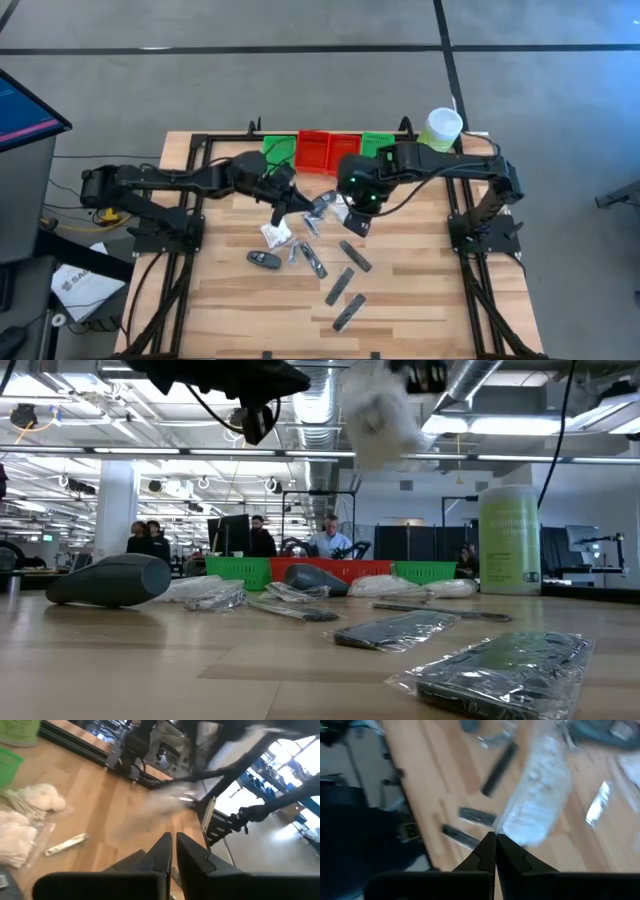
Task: Pick & Place Travel size toiletries
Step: Put the cotton pack into the left green basket
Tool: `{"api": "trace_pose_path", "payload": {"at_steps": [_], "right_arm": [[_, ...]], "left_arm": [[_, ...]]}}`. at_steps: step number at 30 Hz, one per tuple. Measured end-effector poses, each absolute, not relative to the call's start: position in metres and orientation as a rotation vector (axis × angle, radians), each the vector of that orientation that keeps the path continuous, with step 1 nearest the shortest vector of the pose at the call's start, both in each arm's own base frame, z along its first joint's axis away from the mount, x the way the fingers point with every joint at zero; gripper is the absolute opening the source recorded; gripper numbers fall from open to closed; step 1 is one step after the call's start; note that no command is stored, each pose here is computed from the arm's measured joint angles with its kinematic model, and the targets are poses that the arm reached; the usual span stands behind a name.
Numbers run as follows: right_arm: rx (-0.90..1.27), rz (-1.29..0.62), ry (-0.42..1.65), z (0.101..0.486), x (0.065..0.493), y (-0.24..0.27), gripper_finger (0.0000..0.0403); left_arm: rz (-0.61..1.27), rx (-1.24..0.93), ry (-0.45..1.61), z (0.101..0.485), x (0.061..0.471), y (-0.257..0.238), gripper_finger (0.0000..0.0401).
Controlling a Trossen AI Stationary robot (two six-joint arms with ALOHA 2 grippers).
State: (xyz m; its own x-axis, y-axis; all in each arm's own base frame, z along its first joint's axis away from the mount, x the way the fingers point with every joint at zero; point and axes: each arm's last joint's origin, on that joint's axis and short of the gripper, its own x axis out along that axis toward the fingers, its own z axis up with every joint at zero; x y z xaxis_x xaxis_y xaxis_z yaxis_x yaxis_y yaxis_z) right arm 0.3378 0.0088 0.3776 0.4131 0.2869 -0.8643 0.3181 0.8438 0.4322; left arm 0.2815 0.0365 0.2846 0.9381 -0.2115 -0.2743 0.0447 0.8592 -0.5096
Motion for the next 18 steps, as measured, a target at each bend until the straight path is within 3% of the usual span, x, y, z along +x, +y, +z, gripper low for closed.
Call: {"api": "trace_pose_path", "payload": {"at_steps": [9,18], "right_arm": [[0.587,0.077,0.96,0.435,0.347,0.017,0.0],[0.611,0.142,0.842,0.455,0.345,0.02,0.0]], "left_arm": [[-0.24,-0.483,0.262,0.303,0.264,0.053,0.0124],[-0.37,-0.52,0.224,0.313,0.259,0.055,0.0244]]}}
